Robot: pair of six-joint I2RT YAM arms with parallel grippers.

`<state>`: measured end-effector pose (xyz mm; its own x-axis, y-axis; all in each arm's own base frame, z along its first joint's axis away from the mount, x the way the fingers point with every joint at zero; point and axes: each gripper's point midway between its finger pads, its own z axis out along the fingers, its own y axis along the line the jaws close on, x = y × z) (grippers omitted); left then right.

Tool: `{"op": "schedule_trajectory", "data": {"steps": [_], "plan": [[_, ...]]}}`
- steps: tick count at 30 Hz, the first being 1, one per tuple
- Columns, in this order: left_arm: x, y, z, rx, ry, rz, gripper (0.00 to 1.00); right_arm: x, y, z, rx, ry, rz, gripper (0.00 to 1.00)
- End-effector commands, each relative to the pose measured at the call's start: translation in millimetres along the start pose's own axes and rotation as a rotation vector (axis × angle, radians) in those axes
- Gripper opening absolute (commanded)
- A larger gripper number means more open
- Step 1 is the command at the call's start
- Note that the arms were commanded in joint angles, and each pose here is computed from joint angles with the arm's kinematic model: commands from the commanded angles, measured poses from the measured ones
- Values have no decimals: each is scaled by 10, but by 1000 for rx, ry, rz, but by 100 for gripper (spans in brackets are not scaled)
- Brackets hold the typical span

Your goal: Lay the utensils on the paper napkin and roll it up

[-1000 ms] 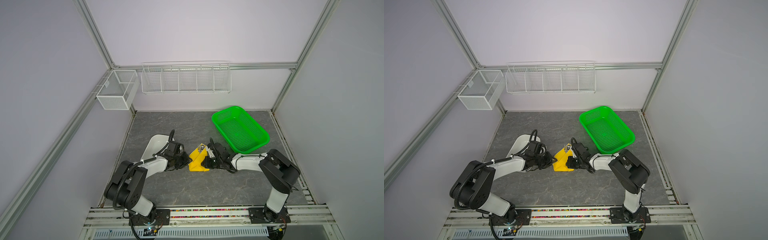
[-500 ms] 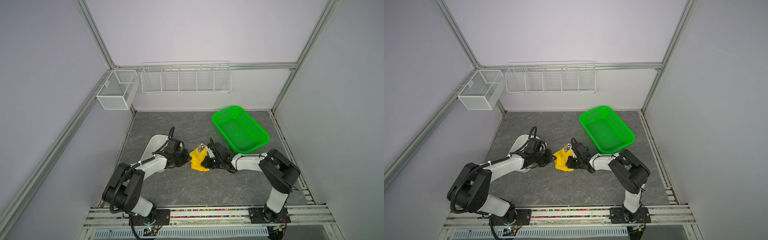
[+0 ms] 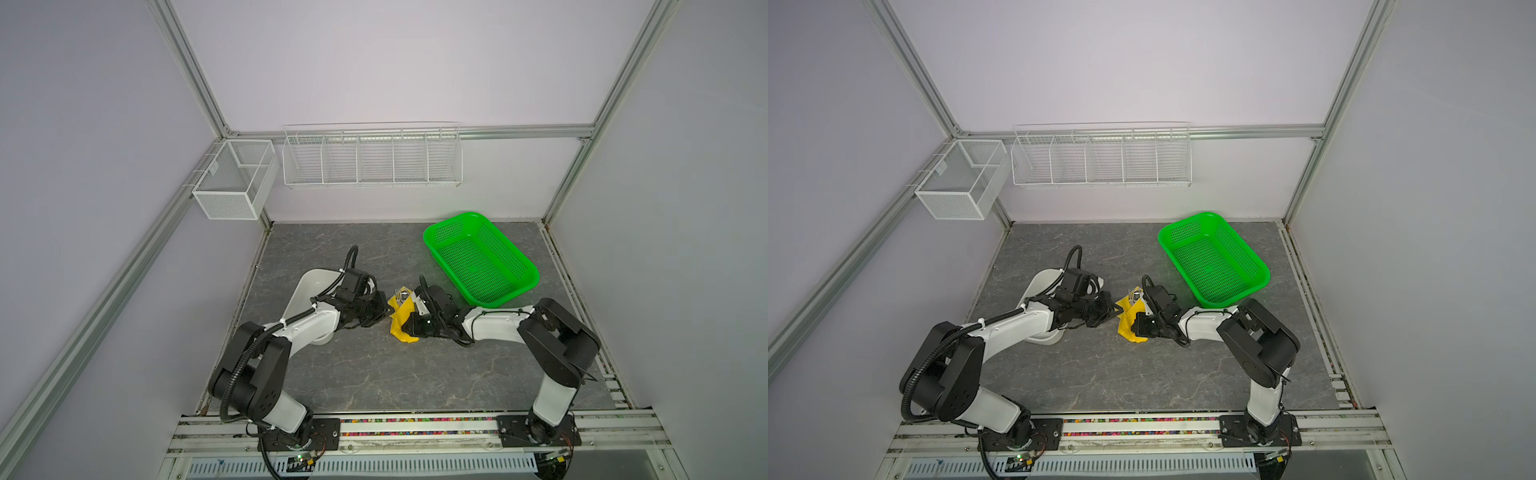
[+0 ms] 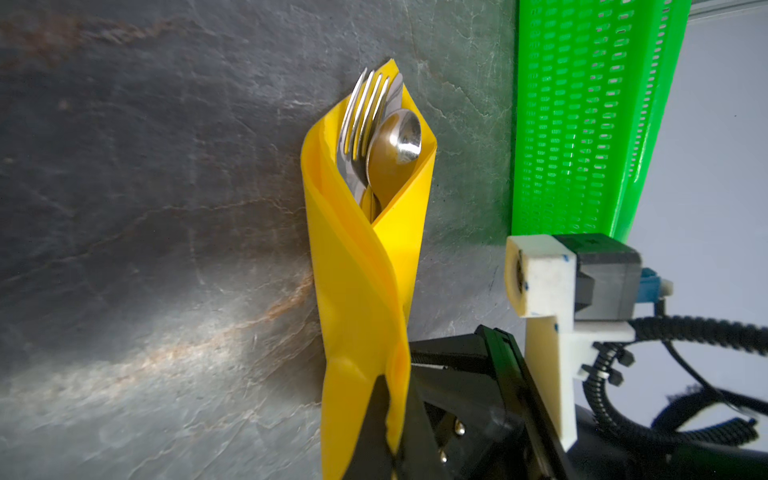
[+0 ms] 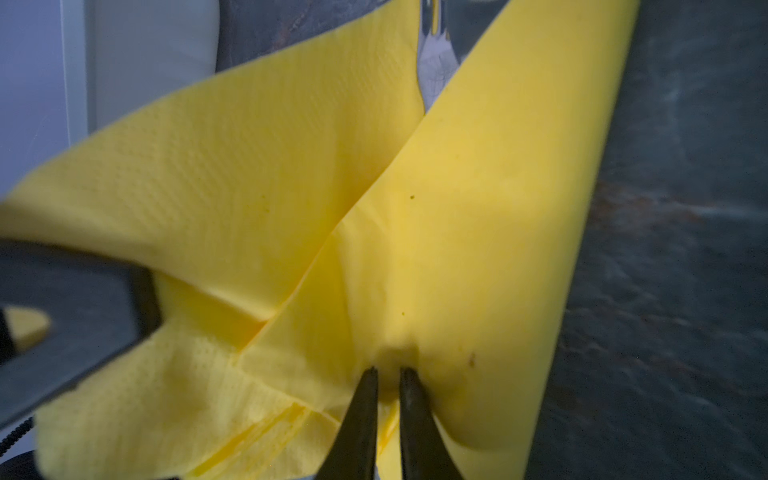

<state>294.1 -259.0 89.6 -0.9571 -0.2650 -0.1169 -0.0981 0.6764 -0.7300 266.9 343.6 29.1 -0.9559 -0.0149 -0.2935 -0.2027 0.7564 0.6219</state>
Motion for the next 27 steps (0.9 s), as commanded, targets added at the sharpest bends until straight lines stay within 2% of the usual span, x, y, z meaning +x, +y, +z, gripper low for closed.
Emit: {"op": "schedule_trajectory", "data": {"steps": [1,10,27], "plan": [[-51,-205,46,56,6,-3,4,191,-243,31,86,50,22,16],[65,-344,195,87,78,46,3,149,-182,0,66,38,13,16],[77,-266,395,55,91,31,4,21,-60,-222,5,-46,16,19]]}}
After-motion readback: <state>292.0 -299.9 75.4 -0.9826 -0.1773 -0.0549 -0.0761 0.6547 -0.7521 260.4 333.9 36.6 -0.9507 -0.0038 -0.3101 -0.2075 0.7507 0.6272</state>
